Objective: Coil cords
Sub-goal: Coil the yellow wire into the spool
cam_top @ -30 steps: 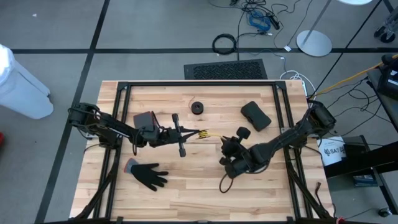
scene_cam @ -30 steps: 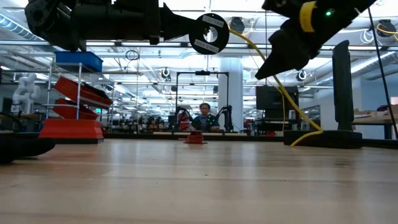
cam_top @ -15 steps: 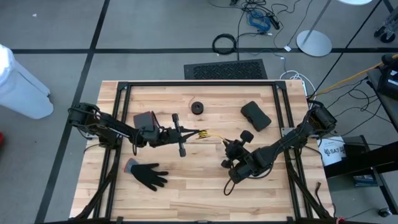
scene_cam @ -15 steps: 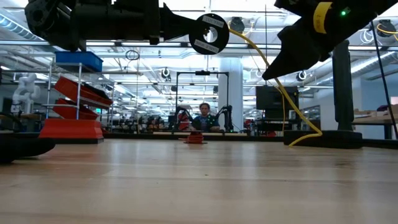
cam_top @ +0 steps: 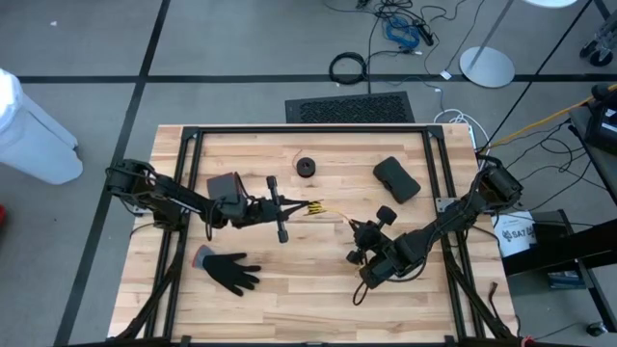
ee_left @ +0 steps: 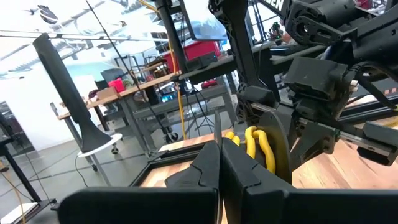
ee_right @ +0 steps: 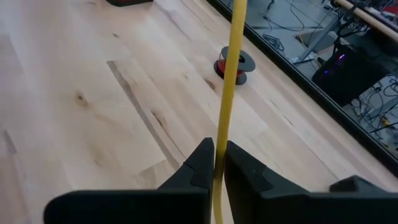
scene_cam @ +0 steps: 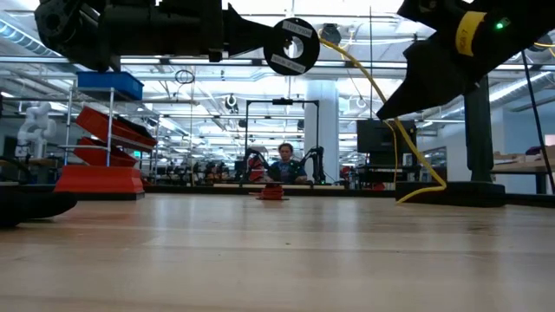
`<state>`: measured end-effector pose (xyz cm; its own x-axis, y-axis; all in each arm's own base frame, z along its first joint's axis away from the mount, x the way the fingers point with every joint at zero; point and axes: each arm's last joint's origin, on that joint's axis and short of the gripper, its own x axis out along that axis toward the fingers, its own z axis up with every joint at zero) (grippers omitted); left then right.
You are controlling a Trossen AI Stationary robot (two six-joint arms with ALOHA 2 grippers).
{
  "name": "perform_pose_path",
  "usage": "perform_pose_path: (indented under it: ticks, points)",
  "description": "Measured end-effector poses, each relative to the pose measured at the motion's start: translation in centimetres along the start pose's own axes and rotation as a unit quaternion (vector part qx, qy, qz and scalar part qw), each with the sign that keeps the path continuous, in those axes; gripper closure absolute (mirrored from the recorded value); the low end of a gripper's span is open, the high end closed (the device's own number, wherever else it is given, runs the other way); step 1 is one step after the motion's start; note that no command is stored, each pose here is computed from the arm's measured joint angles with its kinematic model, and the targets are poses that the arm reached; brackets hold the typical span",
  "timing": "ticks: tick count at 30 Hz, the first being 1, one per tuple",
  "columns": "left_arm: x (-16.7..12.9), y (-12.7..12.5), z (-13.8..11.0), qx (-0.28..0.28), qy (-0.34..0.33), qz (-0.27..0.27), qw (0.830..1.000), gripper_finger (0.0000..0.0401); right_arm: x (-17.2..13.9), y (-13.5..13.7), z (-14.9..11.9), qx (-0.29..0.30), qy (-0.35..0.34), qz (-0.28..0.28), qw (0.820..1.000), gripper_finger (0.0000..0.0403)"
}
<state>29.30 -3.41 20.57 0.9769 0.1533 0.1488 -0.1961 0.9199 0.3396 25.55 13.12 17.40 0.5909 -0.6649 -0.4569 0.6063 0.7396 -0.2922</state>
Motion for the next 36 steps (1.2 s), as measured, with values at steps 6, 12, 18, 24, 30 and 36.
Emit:
perform_pose_path:
  ticks: [6, 12, 18, 24, 30, 36]
  points:
    - [0.0, 0.0, 0.0, -0.001, 0.000, 0.000, 1.000, 0.0401, 0.0, -0.1, -0.6, 0.009, 0.000, -0.001, 1.000, 0.0379]
    - [0.0, 0.0, 0.0, -0.006, 0.000, 0.000, 1.000, 0.0401, 0.0, -0.1, -0.7, 0.009, 0.001, -0.001, 1.000, 0.0378]
    - [0.0, 0.0, 0.0, -0.012, 0.000, 0.000, 1.000, 0.0401, 0.0, -0.1, -0.7, 0.006, 0.000, -0.002, 1.000, 0.0393]
    - [0.0, 0.1, 0.3, -0.039, -0.020, -0.003, 0.999, 0.0401, 1.5, 0.0, -0.6, 0.034, -0.007, -0.030, 0.999, 0.0400]
    - [0.0, 0.3, 0.9, -0.073, -0.047, 0.005, 0.996, 0.0401, 4.3, 0.6, 0.5, 0.078, -0.011, -0.027, 0.997, 0.0401]
    - [0.0, 1.0, 1.0, -0.084, -0.058, 0.043, 0.994, 0.0401, 7.8, 1.8, 2.0, 0.099, -0.013, 0.036, 0.994, 0.0402]
